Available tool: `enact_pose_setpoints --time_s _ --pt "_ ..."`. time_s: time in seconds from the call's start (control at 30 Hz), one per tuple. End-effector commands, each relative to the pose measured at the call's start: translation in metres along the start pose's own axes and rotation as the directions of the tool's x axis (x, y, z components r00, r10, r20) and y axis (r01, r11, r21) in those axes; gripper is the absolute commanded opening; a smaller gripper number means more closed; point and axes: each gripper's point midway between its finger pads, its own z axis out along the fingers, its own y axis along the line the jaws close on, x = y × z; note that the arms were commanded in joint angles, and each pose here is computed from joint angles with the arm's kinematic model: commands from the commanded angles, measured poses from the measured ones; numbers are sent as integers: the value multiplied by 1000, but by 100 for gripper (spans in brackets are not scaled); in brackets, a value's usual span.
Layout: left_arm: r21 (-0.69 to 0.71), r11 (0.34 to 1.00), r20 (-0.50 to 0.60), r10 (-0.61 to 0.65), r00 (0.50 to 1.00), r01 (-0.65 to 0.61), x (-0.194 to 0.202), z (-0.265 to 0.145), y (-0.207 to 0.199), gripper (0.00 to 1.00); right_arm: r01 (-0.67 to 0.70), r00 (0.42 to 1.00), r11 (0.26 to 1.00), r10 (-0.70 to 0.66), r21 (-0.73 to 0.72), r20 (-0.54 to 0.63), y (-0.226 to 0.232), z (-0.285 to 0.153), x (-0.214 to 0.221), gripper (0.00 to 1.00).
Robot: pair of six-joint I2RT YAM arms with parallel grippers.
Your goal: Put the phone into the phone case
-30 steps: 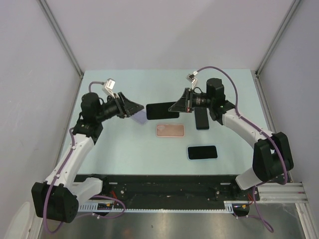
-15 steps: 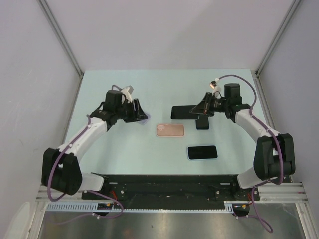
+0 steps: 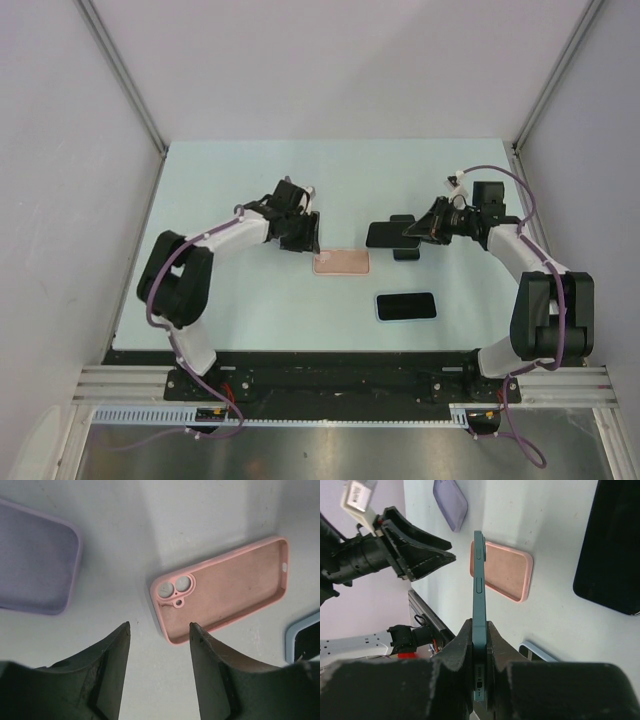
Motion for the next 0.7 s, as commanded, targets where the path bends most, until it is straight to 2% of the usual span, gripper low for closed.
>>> enact_pose_setpoints --time_s 0.0,0.13,0.33,0.4,0.53,0.67 --pt "-36 998 -2 45 999 -45 -11 12 -1 55 49 999 997 -49 -64 12 12 -11 -4 0" --pt "-45 997 -44 56 997 -58 -5 28 2 52 48 999 995 -47 -85 5 12 -8 -5 0" --pt "-49 997 -85 54 995 -59 6 41 6 39 39 999 994 -39 -105 1 12 -6 -7 0" --pt "-58 997 -95 47 994 -53 8 45 8 30 37 999 994 -37 -107 -1 11 -5 -7 0" --pt "-51 997 -104 45 994 -51 11 49 4 20 31 1000 993 -31 -114 -2 11 -4 -8 0" --pt "-62 998 -97 26 995 -32 13 44 6 0 35 999 992 -36 -121 -1 14 -3 -8 0"
